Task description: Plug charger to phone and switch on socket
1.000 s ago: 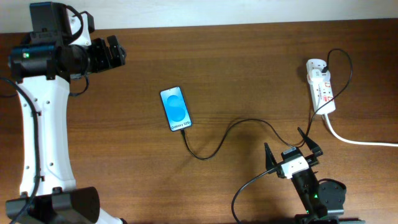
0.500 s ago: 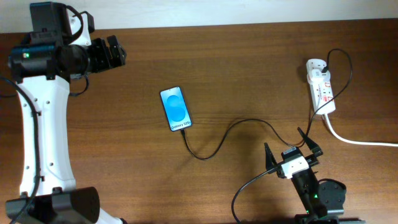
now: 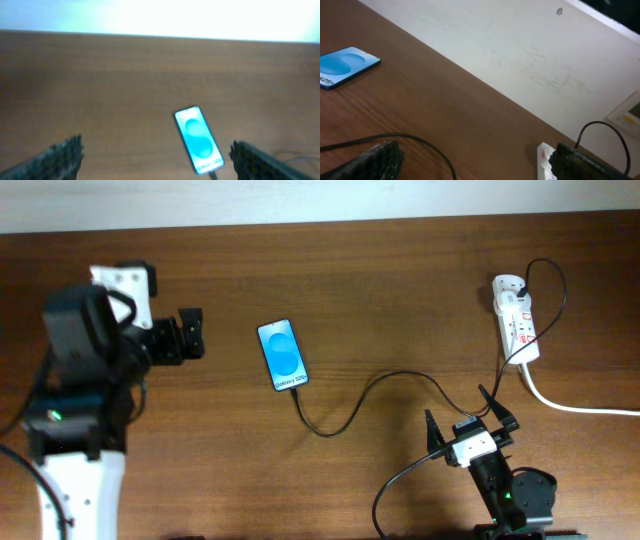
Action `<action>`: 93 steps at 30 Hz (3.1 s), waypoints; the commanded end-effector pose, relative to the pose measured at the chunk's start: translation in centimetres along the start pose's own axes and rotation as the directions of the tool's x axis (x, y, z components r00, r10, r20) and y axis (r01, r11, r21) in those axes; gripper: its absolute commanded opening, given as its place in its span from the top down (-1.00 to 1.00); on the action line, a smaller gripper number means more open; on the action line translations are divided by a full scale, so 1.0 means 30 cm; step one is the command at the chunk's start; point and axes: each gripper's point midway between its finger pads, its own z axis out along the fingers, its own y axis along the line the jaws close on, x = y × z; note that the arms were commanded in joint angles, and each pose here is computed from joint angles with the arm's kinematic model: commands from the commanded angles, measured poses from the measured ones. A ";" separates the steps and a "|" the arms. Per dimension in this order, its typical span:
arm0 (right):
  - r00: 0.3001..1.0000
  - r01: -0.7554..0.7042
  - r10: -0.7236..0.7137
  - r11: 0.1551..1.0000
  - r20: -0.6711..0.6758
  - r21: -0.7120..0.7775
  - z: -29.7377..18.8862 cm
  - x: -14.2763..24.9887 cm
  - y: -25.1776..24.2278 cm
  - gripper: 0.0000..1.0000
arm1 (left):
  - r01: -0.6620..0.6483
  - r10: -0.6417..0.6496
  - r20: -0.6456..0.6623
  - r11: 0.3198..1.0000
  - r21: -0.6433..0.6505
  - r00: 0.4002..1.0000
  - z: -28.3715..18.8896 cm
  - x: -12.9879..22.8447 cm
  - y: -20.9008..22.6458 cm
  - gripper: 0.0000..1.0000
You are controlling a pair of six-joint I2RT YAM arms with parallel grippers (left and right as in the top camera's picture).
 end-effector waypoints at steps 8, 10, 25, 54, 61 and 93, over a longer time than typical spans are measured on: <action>1.000 -0.014 0.014 1.000 0.000 0.002 0.000 0.004 0.003 -0.97 | -0.093 0.102 0.256 0.994 -0.049 0.961 0.093 0.394 -0.013 -0.99; 1.000 -0.014 0.014 1.000 -0.001 0.002 0.000 0.004 0.003 -0.97 | -0.086 0.103 0.266 0.994 -0.073 0.958 0.107 0.445 0.006 -0.99; 1.000 -0.014 0.014 1.000 -0.001 0.002 0.000 0.004 0.003 -0.97 | -0.275 0.336 0.394 0.939 -0.204 0.855 0.069 0.629 0.037 -0.99; 1.000 -0.014 0.014 1.000 -0.001 0.002 0.000 0.004 0.003 -0.97 | -0.316 0.394 0.471 0.918 -0.239 0.789 0.035 0.621 0.024 -0.99; 1.000 -0.014 0.014 1.000 -0.001 0.002 0.000 0.004 0.003 -0.97 | -0.316 0.394 0.471 0.918 -0.238 0.789 0.035 0.621 0.024 -0.99; 1.000 -0.014 0.014 1.000 -0.001 0.002 0.000 0.004 0.003 -0.97 | -0.316 0.394 0.471 0.918 -0.238 0.789 0.035 0.621 0.024 -0.99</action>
